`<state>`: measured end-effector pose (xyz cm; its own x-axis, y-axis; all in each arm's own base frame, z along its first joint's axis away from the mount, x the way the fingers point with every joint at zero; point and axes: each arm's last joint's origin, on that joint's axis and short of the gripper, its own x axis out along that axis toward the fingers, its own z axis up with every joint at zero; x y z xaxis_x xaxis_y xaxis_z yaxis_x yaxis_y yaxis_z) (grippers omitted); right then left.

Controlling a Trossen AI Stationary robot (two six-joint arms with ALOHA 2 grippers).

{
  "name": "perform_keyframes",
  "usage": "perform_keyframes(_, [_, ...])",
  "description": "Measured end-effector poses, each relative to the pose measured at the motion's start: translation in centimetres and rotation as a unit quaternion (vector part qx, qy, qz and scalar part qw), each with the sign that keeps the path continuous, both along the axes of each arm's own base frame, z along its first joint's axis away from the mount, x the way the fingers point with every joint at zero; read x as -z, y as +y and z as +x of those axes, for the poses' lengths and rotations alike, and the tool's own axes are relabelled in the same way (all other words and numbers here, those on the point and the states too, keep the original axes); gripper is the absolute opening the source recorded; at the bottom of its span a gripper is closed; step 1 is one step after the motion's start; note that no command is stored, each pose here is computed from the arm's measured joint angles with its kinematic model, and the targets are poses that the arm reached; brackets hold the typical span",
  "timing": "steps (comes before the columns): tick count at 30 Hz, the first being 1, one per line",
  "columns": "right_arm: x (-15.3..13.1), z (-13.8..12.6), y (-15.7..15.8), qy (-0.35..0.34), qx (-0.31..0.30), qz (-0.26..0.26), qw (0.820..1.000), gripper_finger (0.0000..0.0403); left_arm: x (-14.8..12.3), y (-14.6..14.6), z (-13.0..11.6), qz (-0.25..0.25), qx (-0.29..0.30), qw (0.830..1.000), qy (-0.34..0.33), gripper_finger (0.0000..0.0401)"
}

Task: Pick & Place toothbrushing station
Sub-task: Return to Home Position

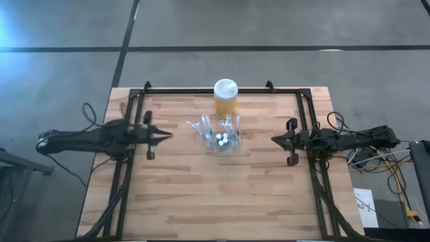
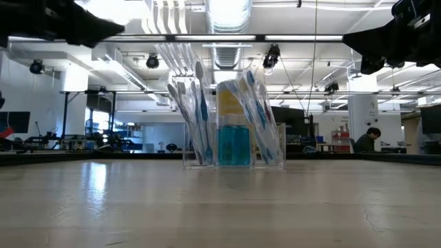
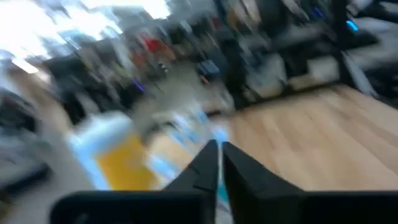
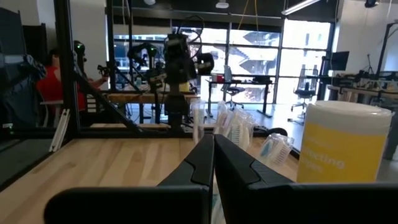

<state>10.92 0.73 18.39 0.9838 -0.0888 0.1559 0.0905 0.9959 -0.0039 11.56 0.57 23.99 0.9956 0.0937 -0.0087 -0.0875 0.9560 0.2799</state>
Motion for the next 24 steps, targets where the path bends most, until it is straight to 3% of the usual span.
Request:
perform_keyframes(2, [0.0,0.0,0.0,0.001,0.002,-0.007,1.000,0.0008,-0.3,0.1,-0.7,0.012,-0.026,0.999,-0.040,0.0010])
perform_keyframes(5, [0.0,0.0,0.0,0.001,0.004,-0.011,1.000,0.0008,-0.8,0.2,-1.5,0.030,-0.040,0.996,-0.072,0.0008])
perform_keyframes(7, [0.1,0.0,0.0,0.005,0.003,-0.011,1.000,0.0008,-0.6,0.1,-1.7,0.043,-0.028,0.997,-0.059,0.0004])
perform_keyframes(9, [0.1,0.0,0.0,0.008,0.004,-0.012,1.000,0.0008,-0.5,-0.2,-1.7,0.036,0.023,0.998,-0.050,0.0004])
perform_keyframes(12, [0.1,0.0,0.0,0.007,0.004,-0.013,1.000,0.0008,-0.6,-0.8,-1.7,-0.013,0.123,0.991,-0.053,0.0003])
perform_keyframes(14, [0.1,0.0,0.0,0.008,0.004,-0.014,1.000,0.0008,-0.5,-0.9,-1.7,-0.050,0.148,0.987,-0.049,0.0003])
perform_keyframes(16, [0.1,0.0,0.0,0.007,0.004,-0.013,1.000,0.0008,0.1,-0.8,-1.8,-0.069,0.140,0.987,-0.029,0.0003])
perform_keyframes(20, [-0.2,-0.1,-0.1,-0.007,0.015,-0.006,1.000,0.0008,0.5,-0.5,-2.4,-0.074,0.069,0.994,-0.031,0.0002])
perform_keyframes(24, [-0.1,-0.2,-0.1,-0.006,0.015,-0.005,1.000,0.0008,0.9,-0.5,-3.3,-0.077,0.068,0.993,-0.063,0.0001])
